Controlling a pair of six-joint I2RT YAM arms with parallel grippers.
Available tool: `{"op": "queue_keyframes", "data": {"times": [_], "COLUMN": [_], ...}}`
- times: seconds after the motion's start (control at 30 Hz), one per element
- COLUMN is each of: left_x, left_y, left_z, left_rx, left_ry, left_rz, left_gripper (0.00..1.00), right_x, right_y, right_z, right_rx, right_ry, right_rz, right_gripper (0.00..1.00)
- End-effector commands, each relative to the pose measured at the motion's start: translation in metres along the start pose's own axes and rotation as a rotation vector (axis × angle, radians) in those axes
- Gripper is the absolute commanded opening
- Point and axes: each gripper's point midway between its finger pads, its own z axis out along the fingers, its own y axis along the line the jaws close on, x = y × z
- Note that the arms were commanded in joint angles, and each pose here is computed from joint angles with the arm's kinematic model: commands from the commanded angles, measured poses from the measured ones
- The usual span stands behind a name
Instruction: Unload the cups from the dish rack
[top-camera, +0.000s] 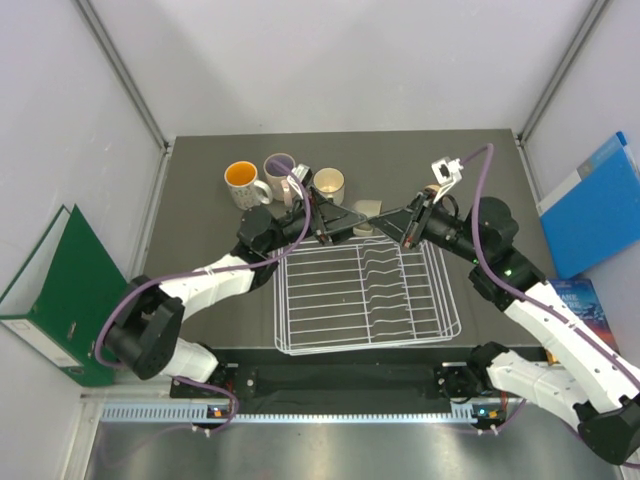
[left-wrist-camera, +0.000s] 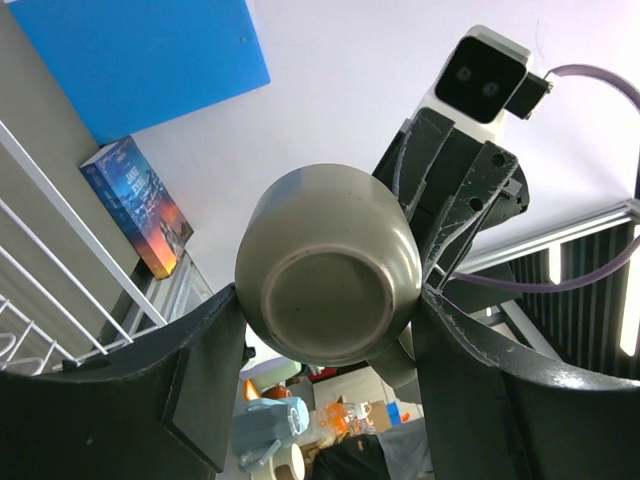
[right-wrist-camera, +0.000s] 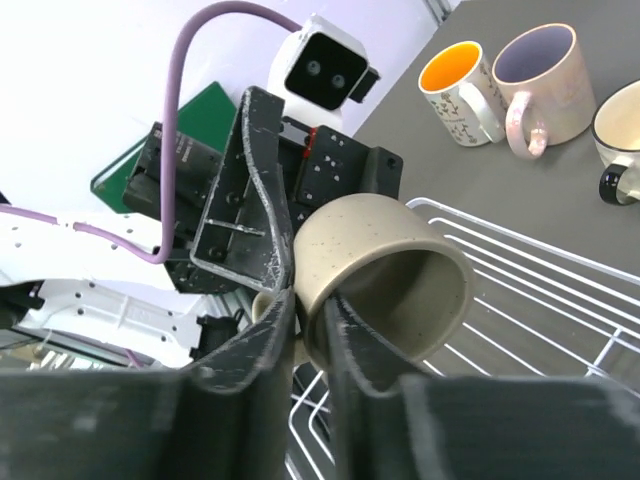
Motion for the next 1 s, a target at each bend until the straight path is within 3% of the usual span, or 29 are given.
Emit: {"op": "queue_keyframes", "data": {"times": [0.0,0.03,0.13,0.17,0.23,0.27,0.43,0.57,0.67,0.7,0.9,0.97], "left_x": [0.018,0.017,0.015,0.014,0.011,0.008,-0.003,-0.012,-0.032,-0.045,-0.093,-0.090], "left_y": [-0.023,-0.024,-0.021,-0.015,-0.015,-0.012,-0.006,-0.003,0.011,0.019,0.090,0.110], "left_z": [0.001,0.002,0.004,0.005,0.008,0.009,0.019,0.023,0.018,0.015,-0.056,-0.078], "left_rx": [0.106,0.106,0.090,0.070,0.060,0.050,0.023,0.016,-0.047,-0.089,-0.487,-0.564], "left_ry": [0.073,0.071,0.070,0.069,0.066,0.060,0.054,0.039,-0.041,-0.107,-0.447,-0.485], "left_rz": [0.085,0.087,0.096,0.099,0.112,0.118,0.119,0.112,0.094,0.085,-0.026,-0.087], "left_gripper": [0.00,0.00,0.02,0.10,0.37,0.67,0.99,0.99,0.99,0.99,0.99,0.99], "right_x": [-0.022,-0.021,-0.018,-0.016,-0.018,-0.018,-0.019,-0.023,-0.030,-0.047,-0.068,-0.088], "right_y": [0.022,0.022,0.023,0.023,0.025,0.023,0.024,0.023,0.008,-0.004,-0.117,-0.138], "right_z": [0.004,0.003,0.000,0.000,-0.003,-0.004,-0.009,-0.012,-0.015,-0.017,-0.034,-0.041], "right_rx": [-0.073,-0.073,-0.079,-0.076,-0.076,-0.067,-0.046,-0.024,0.074,0.173,0.806,0.913], "right_ry": [-0.060,-0.057,-0.050,-0.044,-0.049,-0.048,-0.044,-0.051,-0.067,-0.122,-0.071,-0.098], "right_rz": [-0.033,-0.033,-0.036,-0.039,-0.046,-0.048,-0.066,-0.084,-0.096,-0.119,-0.163,-0.133], "right_gripper": [0.10,0.00,0.00,0.00,0.00,0.00,0.00,0.00,0.00,0.00,0.00,0.00]}}
